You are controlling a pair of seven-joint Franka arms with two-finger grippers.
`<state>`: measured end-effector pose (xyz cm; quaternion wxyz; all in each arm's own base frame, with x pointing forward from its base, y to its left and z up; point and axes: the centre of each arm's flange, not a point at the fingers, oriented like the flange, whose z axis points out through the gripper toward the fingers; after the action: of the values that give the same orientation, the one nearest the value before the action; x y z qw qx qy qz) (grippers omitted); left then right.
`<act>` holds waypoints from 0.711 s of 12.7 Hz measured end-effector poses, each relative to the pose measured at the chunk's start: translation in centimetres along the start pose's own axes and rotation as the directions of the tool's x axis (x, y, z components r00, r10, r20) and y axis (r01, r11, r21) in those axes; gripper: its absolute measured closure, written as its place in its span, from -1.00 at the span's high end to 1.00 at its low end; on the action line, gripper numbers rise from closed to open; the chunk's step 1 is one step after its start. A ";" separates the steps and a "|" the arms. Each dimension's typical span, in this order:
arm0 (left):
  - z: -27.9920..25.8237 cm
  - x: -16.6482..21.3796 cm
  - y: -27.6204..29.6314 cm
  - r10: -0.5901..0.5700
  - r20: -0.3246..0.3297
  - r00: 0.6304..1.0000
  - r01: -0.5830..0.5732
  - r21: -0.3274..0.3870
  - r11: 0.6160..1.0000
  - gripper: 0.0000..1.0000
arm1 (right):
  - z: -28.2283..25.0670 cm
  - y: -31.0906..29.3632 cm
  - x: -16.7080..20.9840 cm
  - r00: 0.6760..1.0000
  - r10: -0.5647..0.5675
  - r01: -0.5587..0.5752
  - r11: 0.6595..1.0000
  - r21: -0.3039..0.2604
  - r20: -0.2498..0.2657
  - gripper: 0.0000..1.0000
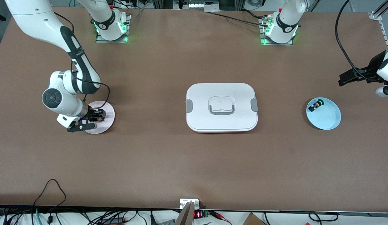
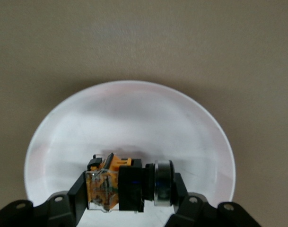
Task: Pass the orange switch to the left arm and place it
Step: 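Close the right gripper on the orange switch, then lift the switch with the right gripper while the left gripper reaches inward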
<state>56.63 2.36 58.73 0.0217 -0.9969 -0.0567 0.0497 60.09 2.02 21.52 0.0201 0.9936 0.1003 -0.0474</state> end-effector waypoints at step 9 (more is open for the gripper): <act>0.1 -0.1 0.2 0.001 0.009 1.000 -0.001 -0.018 1.000 1.00 | -26.2 -8.1 1.6 0.989 -0.149 0.150 0.987 0.061 -0.015 0.44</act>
<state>56.57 2.15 58.63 0.0124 -0.9969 -0.0568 0.0538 62.40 11.61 47.16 -0.0148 0.9837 0.1730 -0.0466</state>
